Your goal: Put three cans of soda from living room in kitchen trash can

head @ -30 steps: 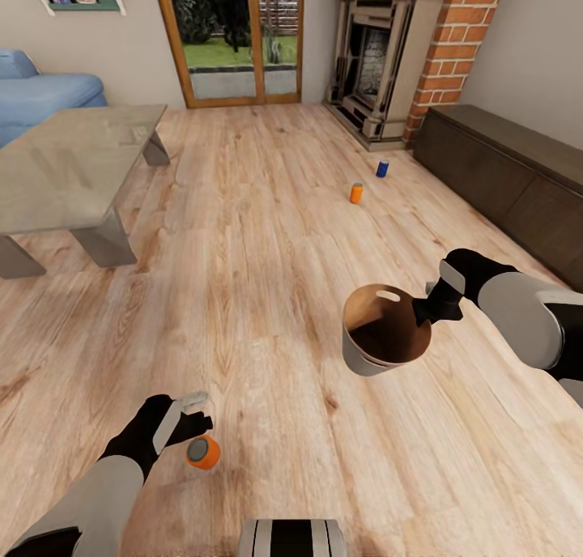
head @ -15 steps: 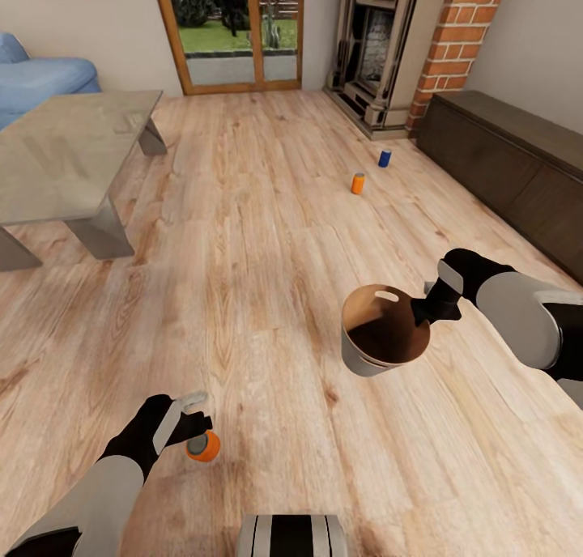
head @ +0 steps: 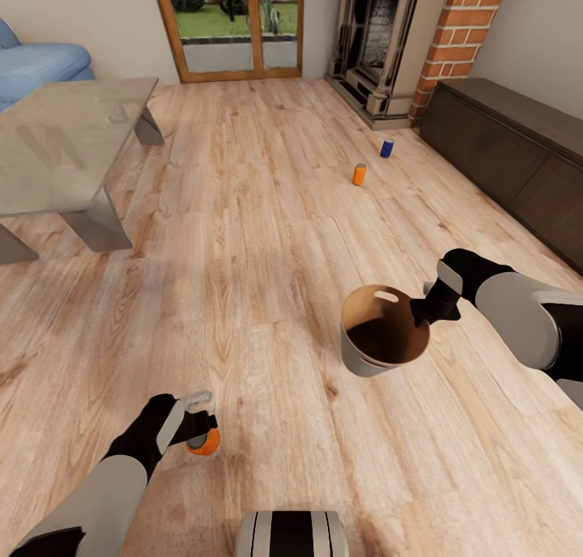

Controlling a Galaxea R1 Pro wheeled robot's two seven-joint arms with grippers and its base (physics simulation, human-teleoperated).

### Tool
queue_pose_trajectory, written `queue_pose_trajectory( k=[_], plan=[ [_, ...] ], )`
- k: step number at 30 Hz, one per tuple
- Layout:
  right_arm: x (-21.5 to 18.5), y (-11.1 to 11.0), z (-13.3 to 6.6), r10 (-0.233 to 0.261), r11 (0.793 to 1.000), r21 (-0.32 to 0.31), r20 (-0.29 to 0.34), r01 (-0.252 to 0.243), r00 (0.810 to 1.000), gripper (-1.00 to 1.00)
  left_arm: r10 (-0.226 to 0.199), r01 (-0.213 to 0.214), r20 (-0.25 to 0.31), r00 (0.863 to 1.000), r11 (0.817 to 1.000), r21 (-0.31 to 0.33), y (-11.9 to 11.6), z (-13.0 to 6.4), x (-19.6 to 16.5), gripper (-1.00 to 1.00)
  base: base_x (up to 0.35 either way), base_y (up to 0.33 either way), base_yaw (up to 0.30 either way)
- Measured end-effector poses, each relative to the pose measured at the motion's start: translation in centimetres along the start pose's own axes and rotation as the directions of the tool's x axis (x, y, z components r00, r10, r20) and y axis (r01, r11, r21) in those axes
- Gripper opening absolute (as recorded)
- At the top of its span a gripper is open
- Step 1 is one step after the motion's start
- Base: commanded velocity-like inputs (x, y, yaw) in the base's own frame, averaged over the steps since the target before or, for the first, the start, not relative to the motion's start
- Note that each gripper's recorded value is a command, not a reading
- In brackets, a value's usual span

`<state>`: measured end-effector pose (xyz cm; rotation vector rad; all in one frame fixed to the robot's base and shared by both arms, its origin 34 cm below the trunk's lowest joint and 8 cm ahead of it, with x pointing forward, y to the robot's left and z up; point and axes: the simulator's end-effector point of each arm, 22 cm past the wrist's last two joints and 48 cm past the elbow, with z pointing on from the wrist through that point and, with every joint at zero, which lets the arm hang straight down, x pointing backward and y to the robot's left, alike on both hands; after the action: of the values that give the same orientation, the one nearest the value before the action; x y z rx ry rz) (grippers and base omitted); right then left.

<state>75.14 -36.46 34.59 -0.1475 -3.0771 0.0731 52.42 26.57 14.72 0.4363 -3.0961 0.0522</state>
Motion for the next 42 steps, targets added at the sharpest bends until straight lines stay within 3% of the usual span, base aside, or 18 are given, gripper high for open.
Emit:
queue_pose_trajectory(
  k=[42],
  plan=[
    [-0.39, 0.01, -0.39, -0.016, 1.0, 0.017, 0.006, 0.016, 1.0, -1.0, 0.002, -0.002, 0.004, 1.0, 1.0, 0.001, -0.26, 0.05, 0.01, 1.0, 0.0, 0.0, 0.0]
  ],
)
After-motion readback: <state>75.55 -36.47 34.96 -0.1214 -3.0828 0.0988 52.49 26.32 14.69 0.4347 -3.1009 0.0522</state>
